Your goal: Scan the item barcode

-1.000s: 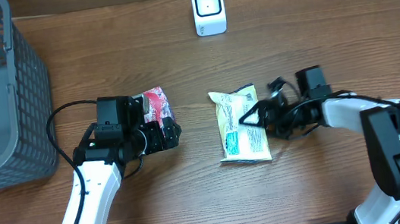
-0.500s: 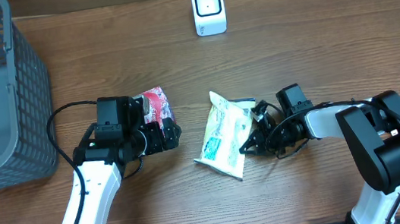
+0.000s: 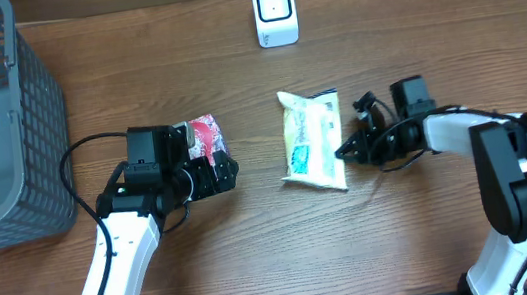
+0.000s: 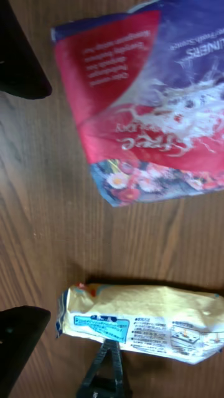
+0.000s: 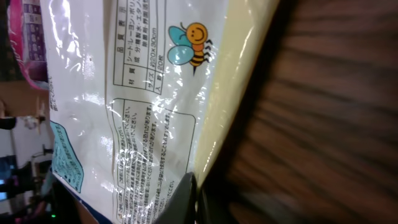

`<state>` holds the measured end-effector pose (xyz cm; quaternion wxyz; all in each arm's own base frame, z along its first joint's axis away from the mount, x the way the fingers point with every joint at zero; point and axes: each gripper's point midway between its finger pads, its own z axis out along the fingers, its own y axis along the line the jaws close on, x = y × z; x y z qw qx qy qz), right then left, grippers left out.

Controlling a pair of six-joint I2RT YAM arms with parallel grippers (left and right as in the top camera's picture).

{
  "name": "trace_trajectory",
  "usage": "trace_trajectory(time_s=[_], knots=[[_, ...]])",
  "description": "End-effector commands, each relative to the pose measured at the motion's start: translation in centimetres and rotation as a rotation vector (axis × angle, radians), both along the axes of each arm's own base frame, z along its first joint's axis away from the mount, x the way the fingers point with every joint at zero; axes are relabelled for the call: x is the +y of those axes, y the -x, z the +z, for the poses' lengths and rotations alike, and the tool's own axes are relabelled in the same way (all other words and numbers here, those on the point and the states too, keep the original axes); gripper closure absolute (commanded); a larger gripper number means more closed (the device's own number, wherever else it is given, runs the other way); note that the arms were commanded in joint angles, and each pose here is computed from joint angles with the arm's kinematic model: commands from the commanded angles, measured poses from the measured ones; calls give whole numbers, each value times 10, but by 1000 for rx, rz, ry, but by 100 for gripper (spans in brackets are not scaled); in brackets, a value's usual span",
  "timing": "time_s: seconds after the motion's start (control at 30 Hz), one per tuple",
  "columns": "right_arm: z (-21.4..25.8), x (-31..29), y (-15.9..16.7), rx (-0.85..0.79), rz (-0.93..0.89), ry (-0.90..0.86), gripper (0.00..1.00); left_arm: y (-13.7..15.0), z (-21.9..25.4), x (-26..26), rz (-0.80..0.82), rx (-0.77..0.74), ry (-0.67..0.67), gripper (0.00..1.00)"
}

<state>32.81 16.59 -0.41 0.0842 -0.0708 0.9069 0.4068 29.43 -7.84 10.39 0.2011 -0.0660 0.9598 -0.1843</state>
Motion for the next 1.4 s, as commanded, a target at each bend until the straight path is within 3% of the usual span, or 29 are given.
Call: trace_trajectory(time_s=[0.0, 0.13, 0.17, 0.2, 0.23, 0.3, 0.33, 0.57, 0.8, 1.17, 1.37], knots=[[-12, -31, -8, -97, 77, 131, 96, -7, 8, -16, -27, -36, 83, 0], [-6, -41, -3, -81, 120, 142, 96, -33, 31, -40, -102, -194, 144, 0], [-6, -41, -3, -76, 120, 142, 96, -42, 41, -52, -143, -254, 181, 17], [-6, -41, -3, -74, 120, 141, 96, -48, 51, -64, -184, -307, 220, 49], [-6, -41, -1, -68, 121, 141, 96, -55, 59, -76, -221, -354, 255, 69], [-6, -38, 5, -44, 130, 136, 96, -67, 65, -94, -242, -400, 318, 93], [-6, -36, 9, -27, 135, 132, 96, -72, 62, -99, -233, -394, 337, 96], [-3, -19, 25, 18, 188, 106, 96, -82, -1, -131, -257, -219, 504, 96], [-7, -22, 28, 32, 192, 136, 96, -83, -8, -165, -367, -194, 738, 96], [-17, -34, 37, 91, 184, 239, 96, -81, -19, -174, -357, -154, 760, 96], [-30, -52, 58, 162, 230, 409, 96, -79, -38, -192, -394, -71, 796, 96]])
